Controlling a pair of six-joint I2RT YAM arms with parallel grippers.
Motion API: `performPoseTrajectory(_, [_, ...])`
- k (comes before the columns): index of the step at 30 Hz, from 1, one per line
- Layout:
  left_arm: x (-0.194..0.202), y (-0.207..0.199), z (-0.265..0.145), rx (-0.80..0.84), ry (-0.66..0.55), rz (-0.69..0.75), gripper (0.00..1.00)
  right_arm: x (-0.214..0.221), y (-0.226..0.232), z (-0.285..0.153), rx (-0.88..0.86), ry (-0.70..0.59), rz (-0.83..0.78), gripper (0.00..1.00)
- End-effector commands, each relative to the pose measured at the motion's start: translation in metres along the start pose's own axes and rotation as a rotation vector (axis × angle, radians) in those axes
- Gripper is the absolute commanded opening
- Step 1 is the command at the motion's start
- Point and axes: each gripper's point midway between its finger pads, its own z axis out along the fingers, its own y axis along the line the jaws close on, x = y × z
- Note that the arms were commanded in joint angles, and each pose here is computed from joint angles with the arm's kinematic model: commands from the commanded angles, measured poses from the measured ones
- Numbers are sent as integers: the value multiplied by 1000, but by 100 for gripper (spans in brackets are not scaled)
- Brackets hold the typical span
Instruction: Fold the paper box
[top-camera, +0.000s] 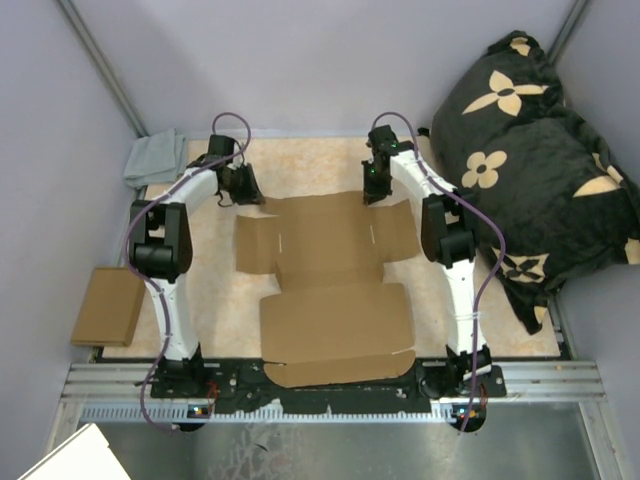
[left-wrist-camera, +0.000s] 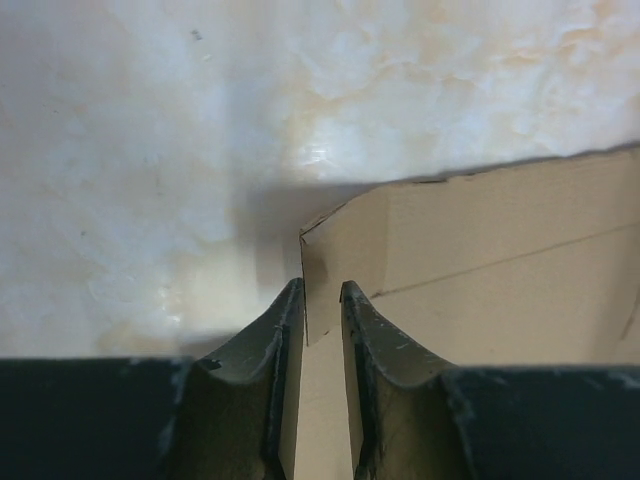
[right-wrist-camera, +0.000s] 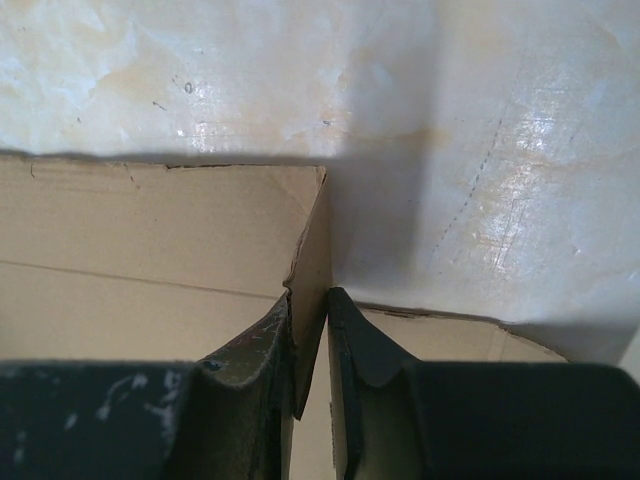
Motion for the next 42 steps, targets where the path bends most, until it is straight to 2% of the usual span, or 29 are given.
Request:
performPoseTrajectory(1, [-12,-42,-30,105,-40,21,27,-15,16,-28,-34,-63,-21,18])
performPoseTrajectory(5, [-10,-58,-30,146,-39,28,27,-14,18,-27,-37,-59,-22,18])
performPoseTrajectory(9, [-2,-70,-13,190,1,19,27,-12,20,-26,-40,-52,-28,19])
performPoseTrajectory(12, [2,-76,-1,204,23,12,27,-11,21,-27,-39,-49,-35,24])
performPoseTrajectory(16, [3,-82,7,210,32,15,27,-13,25,-33,-28,-67,-46,48])
performPoseTrajectory(18, [2,-82,9,205,26,21,28,-18,26,-39,-21,-92,-50,58])
performPoseTrajectory(20, [3,-82,14,202,32,22,29,-23,28,-44,-23,-112,-49,63])
performPoseTrajectory(27, [12,-77,35,189,79,4,29,-39,37,-56,-45,-157,-53,66])
performPoseTrajectory(36, [17,-75,39,179,92,4,29,-51,46,-67,-69,-190,-60,66])
performPoseTrajectory(42, [20,-73,41,168,111,3,29,-48,59,-54,-115,-155,-63,66])
